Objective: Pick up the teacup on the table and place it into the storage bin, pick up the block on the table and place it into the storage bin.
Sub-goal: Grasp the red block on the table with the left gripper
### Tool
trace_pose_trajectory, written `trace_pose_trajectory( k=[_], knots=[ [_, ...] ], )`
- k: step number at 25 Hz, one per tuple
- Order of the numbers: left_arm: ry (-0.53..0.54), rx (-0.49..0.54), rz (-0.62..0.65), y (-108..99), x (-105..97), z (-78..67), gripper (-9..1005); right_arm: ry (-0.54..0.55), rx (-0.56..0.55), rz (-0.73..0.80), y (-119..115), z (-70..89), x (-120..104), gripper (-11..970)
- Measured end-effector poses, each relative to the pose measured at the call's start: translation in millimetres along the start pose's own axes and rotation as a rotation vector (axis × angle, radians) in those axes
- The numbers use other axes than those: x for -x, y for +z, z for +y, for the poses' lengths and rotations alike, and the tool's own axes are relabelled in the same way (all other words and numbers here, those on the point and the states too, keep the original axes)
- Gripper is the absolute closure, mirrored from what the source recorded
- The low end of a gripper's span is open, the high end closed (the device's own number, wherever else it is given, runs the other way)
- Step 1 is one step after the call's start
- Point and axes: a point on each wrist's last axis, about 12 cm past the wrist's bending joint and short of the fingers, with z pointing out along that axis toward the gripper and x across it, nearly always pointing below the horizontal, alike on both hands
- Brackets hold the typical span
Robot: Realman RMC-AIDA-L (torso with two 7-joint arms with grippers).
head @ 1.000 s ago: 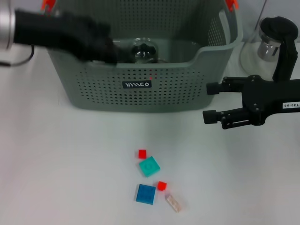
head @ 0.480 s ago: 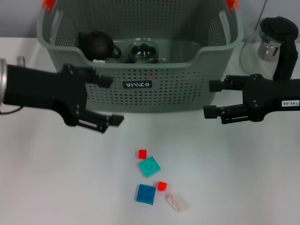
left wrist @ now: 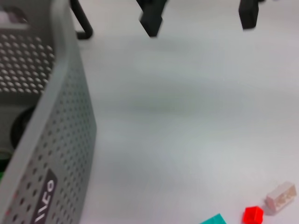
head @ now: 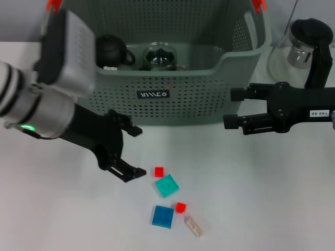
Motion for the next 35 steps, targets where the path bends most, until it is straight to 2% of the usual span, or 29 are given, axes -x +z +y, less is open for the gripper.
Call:
trace_pose_trajectory(
  k=[7,19,25,35],
  knots=[
    [0.057,-0.037,0.112,30,12,2.2,63,0.009,-0.014,-0.010,-3,-0.8,-2,18],
    [0.246,-0.053,0.310,67,26,6.2,63,0.007,-0.018,-0.011,-2,-1.0,-3,17],
    [0.303,-0.044,0.327,73,31,6.2,63,0.008,-0.017,-0.013,-1,-0.3,-4,17],
    [0.338,-0.035,0.328,80,37,4.2,64,0.007,-0.009,-0.014,0,0.7,-5,17]
  ],
)
